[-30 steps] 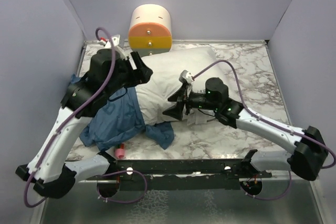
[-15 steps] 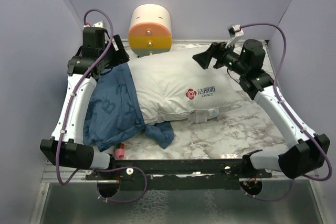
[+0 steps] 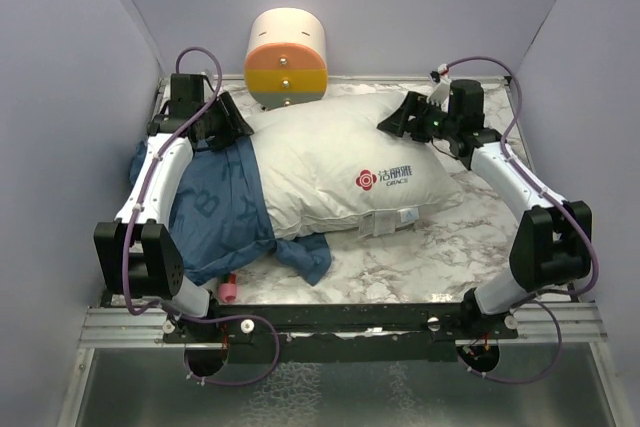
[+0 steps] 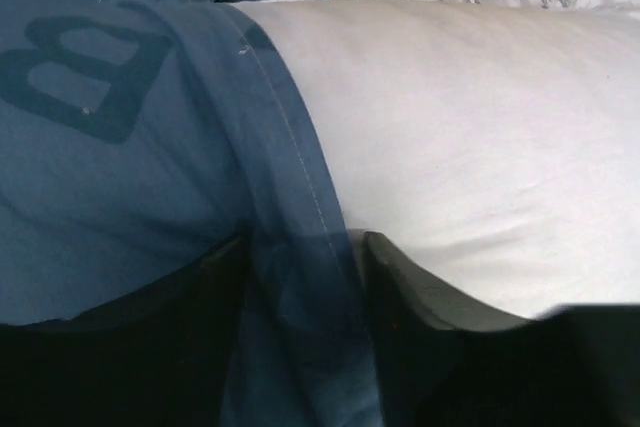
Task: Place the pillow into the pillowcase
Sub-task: Stuff the pillow into the pillowcase.
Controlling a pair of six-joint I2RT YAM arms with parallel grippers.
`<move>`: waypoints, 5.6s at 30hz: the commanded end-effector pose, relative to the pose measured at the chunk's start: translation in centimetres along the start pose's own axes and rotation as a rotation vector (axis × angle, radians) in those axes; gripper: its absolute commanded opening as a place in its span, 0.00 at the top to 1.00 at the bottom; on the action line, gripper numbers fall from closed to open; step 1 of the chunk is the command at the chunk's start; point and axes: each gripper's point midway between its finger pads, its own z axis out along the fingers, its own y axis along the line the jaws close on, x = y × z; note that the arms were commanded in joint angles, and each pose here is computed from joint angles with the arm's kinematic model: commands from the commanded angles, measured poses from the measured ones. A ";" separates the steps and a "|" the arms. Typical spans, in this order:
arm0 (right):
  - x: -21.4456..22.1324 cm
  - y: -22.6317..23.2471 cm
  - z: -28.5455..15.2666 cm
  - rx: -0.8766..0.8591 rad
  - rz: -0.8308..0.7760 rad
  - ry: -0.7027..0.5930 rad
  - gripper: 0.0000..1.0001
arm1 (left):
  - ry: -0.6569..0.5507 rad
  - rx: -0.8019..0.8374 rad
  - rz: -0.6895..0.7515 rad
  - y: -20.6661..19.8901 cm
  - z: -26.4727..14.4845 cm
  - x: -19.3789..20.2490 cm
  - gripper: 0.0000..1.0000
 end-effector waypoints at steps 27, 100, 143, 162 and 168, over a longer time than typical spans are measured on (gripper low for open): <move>-2.0 12.3 -12.3 -0.308 -0.336 -0.165 0.24 | -0.254 -0.054 0.343 -5.5 -9.1 -2.9 0.29; -10.5 24.8 -5.3 -0.456 -0.950 -0.271 0.99 | -0.352 0.898 0.236 -26.0 -17.8 0.0 1.00; 14.8 16.4 -2.4 -0.549 -0.677 0.126 0.99 | -0.225 -0.184 0.588 -13.5 -9.4 4.3 0.40; 14.6 16.6 -2.1 -0.543 -0.643 0.114 0.99 | -0.208 0.059 0.635 -19.1 -9.5 4.3 1.00; 13.2 18.4 -0.5 -0.580 -0.523 0.058 0.99 | -0.147 0.491 0.497 -26.4 -12.2 7.1 1.00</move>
